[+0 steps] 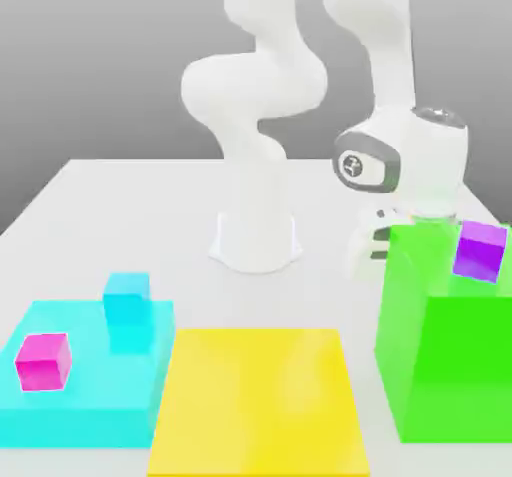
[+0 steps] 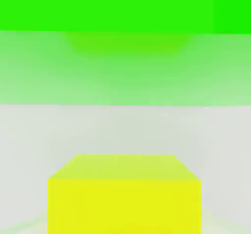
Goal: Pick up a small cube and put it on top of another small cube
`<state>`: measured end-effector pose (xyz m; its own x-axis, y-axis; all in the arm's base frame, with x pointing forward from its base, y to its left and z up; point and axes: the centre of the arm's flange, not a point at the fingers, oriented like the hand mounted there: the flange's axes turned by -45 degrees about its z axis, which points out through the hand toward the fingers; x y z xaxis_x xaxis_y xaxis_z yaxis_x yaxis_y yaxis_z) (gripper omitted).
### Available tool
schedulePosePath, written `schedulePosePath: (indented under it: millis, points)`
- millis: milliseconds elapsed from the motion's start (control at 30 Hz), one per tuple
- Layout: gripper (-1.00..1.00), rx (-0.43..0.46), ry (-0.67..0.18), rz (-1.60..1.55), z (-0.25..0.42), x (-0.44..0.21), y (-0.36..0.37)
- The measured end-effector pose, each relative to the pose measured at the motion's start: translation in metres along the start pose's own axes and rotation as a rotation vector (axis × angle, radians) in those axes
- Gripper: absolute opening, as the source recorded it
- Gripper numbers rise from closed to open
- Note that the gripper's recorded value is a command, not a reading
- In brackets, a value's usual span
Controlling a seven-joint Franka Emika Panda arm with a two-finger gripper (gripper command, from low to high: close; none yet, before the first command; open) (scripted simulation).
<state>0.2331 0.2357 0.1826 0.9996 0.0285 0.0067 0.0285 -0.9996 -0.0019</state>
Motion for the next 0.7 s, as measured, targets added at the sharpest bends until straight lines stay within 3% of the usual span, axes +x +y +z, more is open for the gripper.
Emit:
schedulePosePath:
  millis: [200,500,700]
  points:
    - [-1.0,0.047,0.01,0.013,-0.035,0.003,-0.032]
    - [-1.0,0.243,-0.066,0.096,-0.121,0.039,-0.137]
    - [-1.0,0.346,-0.011,0.316,-0.196,0.18,-0.059]
